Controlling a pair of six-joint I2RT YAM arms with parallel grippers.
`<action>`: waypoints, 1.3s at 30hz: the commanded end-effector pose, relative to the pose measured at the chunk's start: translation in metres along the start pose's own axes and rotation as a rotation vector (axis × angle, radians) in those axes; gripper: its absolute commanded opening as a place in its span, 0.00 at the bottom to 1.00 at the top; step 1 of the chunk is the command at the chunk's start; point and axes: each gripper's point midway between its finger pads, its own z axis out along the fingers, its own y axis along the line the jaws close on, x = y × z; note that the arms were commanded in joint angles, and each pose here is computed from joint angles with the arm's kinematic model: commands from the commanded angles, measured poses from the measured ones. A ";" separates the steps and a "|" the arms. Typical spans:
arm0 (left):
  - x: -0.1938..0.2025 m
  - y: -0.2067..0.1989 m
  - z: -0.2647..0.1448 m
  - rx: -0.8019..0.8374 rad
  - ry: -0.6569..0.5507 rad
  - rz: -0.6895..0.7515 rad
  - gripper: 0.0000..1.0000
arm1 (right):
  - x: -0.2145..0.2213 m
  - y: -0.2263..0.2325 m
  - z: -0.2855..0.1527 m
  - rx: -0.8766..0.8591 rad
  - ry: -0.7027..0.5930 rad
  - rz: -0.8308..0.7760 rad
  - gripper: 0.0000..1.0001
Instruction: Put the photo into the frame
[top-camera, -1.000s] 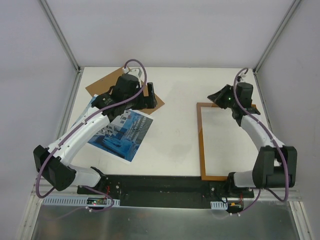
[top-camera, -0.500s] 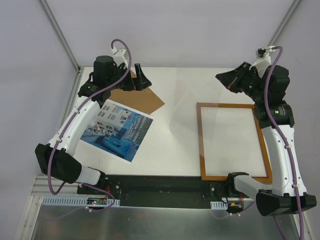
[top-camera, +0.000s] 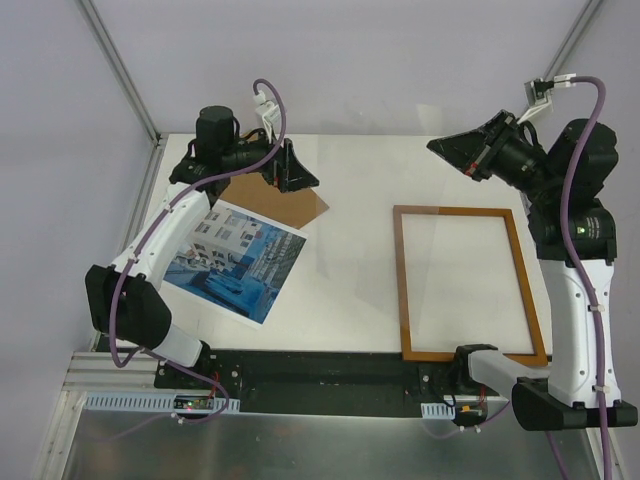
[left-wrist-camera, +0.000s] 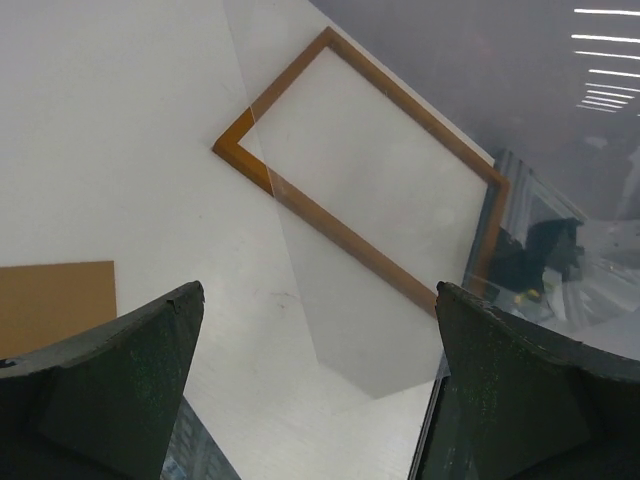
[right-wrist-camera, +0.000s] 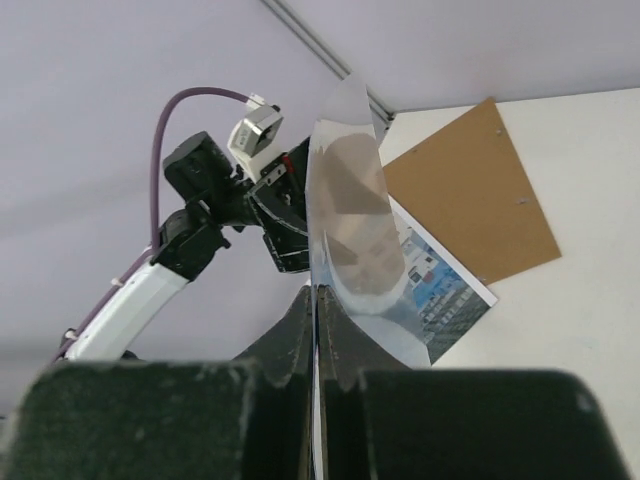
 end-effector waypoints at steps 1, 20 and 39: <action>-0.022 -0.032 -0.010 0.201 -0.039 0.161 0.99 | -0.013 0.049 -0.015 -0.142 -0.019 0.006 0.01; -0.016 -0.079 -0.026 0.524 -0.024 0.172 0.89 | -0.033 0.077 -0.015 -0.233 -0.027 0.002 0.01; -0.012 -0.103 -0.040 0.551 -0.017 0.154 0.19 | -0.056 0.013 0.007 -0.191 -0.033 -0.013 0.01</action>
